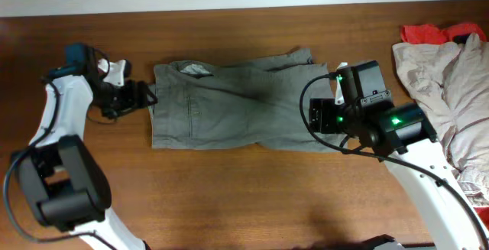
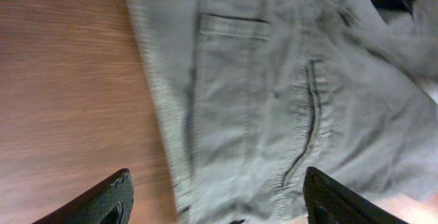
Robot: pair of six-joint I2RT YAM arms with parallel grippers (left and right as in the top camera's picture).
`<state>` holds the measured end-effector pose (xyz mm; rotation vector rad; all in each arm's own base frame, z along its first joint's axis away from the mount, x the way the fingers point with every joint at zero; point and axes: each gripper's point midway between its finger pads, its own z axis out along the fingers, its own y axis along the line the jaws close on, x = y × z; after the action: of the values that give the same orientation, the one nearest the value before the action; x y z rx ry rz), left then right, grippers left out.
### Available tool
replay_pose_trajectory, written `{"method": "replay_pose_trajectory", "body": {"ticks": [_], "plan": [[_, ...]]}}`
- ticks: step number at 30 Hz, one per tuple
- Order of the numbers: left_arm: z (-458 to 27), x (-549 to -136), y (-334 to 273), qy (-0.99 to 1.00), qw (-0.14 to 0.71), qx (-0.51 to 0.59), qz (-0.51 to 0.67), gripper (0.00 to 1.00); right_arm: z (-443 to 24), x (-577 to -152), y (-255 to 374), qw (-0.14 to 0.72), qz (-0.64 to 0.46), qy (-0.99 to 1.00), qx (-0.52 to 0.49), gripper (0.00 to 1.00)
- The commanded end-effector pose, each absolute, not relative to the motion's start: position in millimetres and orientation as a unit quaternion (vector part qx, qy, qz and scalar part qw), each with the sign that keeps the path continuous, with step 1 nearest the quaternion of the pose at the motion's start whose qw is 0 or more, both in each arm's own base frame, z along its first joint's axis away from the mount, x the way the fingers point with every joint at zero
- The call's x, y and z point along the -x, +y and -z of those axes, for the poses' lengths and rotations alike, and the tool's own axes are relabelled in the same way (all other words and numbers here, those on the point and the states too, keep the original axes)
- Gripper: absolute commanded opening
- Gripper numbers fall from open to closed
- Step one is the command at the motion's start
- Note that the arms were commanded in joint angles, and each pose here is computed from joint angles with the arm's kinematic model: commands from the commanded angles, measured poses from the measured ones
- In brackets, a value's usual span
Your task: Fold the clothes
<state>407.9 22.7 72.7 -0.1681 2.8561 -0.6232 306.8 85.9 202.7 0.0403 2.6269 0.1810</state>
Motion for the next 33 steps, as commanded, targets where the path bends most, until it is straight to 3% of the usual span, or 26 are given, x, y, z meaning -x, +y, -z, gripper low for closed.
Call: {"method": "replay_pose_trajectory", "body": {"ticks": [1, 14, 26, 28, 30, 31, 33], "plan": [[-49, -410, -2, 0.95, 0.094, 0.023, 0.297, 0.79, -207, -304, 86, 0.255, -0.07, 0.964, -0.006, 0.84], [4, -405, 19, 0.942, 0.056, 0.07, 0.323, 0.8, -202, -296, 83, 0.236, -0.064, 0.97, -0.006, 0.82], [9, -410, -14, 0.944, 0.05, 0.028, 0.324, 0.78, -202, -296, 83, 0.236, -0.064, 0.97, -0.007, 0.79], [9, -411, -18, 0.945, 0.053, 0.021, 0.323, 0.66, -202, -295, 83, 0.236, -0.064, 0.97, -0.007, 0.78], [9, -412, -19, 0.945, 0.054, 0.02, 0.323, 0.41, -202, -296, 84, 0.236, -0.064, 0.97, -0.006, 0.78], [9, -412, -18, 0.945, 0.053, 0.023, 0.323, 0.21, -202, -296, 83, 0.236, -0.064, 0.97, -0.007, 0.78], [9, -412, -17, 0.945, 0.054, 0.025, 0.323, 0.0, -202, -296, 83, 0.236, -0.064, 0.97, -0.007, 0.78]]}}
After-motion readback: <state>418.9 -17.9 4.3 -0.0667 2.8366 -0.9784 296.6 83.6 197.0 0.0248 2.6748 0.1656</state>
